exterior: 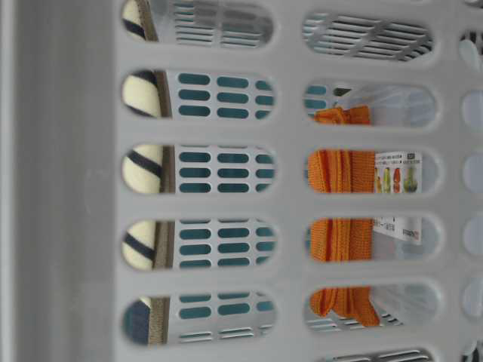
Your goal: Pick up the slipper from the shopping basket with the left arm.
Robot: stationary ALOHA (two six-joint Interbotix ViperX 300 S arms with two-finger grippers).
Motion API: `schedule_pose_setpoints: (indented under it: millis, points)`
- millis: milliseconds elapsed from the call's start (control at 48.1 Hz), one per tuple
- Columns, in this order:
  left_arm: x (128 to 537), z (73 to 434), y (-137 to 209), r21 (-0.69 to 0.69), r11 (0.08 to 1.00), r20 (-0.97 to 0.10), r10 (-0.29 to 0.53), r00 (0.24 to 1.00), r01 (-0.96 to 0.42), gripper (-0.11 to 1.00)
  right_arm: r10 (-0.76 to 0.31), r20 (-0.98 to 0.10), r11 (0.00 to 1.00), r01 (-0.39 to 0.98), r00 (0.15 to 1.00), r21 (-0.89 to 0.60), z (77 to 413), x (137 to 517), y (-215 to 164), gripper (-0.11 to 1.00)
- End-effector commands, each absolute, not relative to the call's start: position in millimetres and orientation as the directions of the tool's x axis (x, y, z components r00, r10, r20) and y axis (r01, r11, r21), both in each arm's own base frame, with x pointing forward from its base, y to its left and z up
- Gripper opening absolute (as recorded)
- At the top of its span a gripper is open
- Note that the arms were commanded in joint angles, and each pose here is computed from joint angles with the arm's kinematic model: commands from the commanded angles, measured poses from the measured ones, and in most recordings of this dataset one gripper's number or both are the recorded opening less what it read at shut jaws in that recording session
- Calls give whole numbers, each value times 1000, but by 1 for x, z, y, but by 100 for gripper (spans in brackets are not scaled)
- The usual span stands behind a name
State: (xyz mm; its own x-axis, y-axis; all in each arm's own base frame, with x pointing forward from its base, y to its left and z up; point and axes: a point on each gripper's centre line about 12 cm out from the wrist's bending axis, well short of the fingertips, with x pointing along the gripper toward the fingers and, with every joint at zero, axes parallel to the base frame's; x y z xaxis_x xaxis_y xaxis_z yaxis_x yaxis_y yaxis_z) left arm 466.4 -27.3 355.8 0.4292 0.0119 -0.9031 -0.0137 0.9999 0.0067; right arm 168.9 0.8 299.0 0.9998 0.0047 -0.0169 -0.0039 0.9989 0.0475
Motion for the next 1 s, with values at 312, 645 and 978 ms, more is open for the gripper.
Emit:
schedule_pose_setpoints:
  millis: [312, 645, 978]
  points:
    - [465, 370, -29, 6, 1000, -885, 10, 465, -10, 7, 2, -9, 999, -1, 1000, 54, 302, 170, 0, 75]
    - [465, 369, -29, 5, 1000, -886, 10, 464, -12, 7, 2, -11, 999, -1, 1000, 54, 301, 170, 0, 76]
    - [465, 369, -32, 7, 1000, -887, 8, 462, -2, 7, 2, -15, 997, 0, 1000, 81, 299, 170, 0, 75]
